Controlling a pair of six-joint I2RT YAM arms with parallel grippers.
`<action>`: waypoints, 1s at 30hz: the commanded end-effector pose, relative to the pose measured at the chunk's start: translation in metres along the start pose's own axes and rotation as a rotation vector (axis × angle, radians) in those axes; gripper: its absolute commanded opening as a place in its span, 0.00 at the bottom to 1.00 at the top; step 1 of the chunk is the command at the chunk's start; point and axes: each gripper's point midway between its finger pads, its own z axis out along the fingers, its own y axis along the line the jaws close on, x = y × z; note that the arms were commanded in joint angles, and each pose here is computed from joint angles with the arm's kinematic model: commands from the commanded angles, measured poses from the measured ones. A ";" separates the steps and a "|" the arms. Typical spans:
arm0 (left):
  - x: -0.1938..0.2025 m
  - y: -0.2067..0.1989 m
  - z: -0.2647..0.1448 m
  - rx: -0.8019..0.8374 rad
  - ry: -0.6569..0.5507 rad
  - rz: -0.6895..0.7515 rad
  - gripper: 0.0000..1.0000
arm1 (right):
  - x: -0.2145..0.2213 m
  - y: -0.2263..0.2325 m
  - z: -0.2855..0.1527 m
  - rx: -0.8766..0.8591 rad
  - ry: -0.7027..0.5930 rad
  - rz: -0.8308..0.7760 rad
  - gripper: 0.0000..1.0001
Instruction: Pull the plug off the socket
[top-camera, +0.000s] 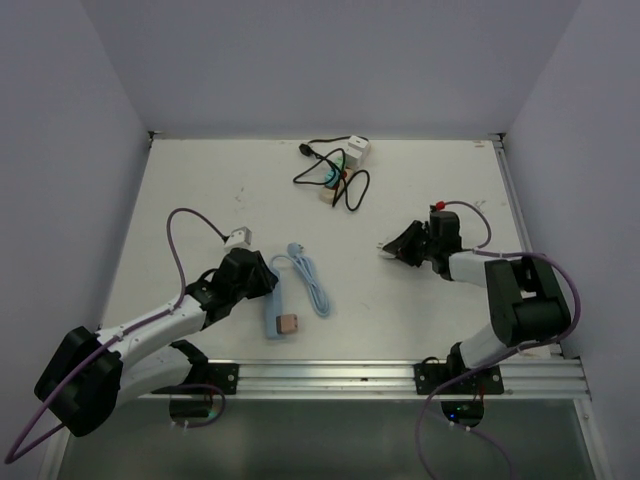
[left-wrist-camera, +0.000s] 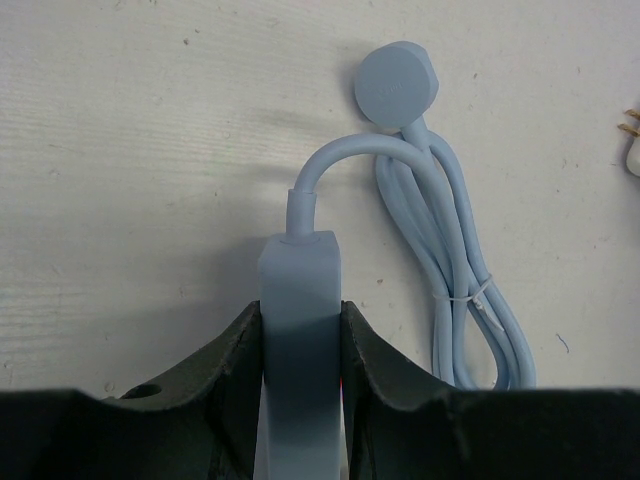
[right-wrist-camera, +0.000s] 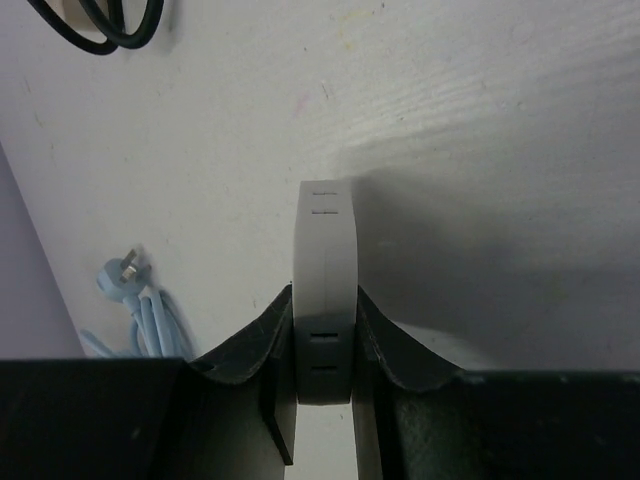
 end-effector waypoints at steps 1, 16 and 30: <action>-0.022 -0.024 -0.006 0.072 -0.054 -0.013 0.00 | -0.023 0.018 0.002 -0.078 -0.035 0.003 0.26; -0.021 -0.027 -0.007 0.090 -0.049 -0.021 0.00 | -0.016 -0.023 -0.054 0.146 -0.095 -0.080 0.87; -0.018 -0.030 -0.002 0.095 -0.036 -0.065 0.00 | 0.086 0.079 -0.098 -0.274 0.150 -0.374 0.81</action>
